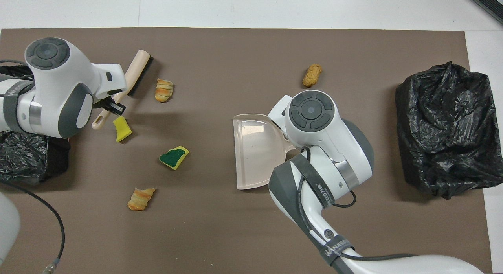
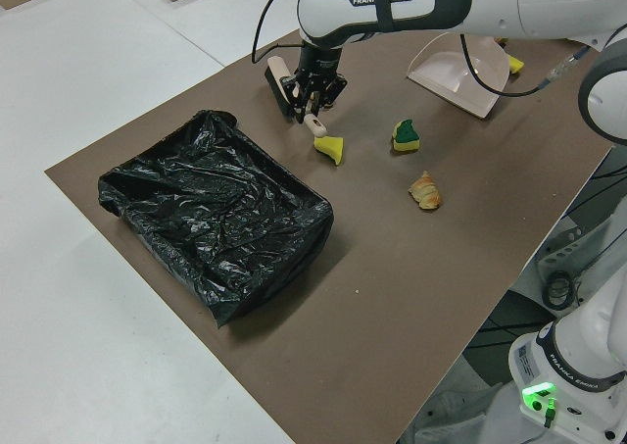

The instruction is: Sweep and dump trash in bin

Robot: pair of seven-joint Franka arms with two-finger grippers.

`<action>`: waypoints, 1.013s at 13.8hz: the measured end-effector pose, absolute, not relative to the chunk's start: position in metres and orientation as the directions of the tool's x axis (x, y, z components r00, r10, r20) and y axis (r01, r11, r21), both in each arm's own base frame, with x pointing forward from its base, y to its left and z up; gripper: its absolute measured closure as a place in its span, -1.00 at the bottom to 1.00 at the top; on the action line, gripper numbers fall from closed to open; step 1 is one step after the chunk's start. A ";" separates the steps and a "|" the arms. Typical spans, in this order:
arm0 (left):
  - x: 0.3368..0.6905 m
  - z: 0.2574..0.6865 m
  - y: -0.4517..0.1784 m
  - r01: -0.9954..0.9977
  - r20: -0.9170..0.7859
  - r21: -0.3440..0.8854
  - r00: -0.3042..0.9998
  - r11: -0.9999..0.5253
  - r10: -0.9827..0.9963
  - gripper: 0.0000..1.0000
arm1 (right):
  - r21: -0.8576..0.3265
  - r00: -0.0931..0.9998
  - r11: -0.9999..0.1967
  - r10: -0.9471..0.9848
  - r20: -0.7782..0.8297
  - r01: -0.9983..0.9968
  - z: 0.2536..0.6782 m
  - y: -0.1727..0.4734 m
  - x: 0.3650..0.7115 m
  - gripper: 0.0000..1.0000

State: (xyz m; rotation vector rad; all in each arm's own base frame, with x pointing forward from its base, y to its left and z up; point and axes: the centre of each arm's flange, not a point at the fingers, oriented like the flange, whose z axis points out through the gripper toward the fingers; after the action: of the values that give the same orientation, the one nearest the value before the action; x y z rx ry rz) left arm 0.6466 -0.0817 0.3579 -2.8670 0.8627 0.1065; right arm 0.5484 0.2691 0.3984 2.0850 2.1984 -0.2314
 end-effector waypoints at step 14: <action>0.528 0.405 -0.169 -0.744 -0.267 -0.082 0.657 -0.663 -0.704 0.46 | -0.026 0.083 -0.090 0.974 -0.211 0.996 0.387 0.269 0.535 0.36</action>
State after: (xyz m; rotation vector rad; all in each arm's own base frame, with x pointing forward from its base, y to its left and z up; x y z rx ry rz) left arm 0.5277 -0.1688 0.4048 -2.6886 1.1871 0.3170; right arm 0.5350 0.2686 0.3869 2.2163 2.0306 -0.2632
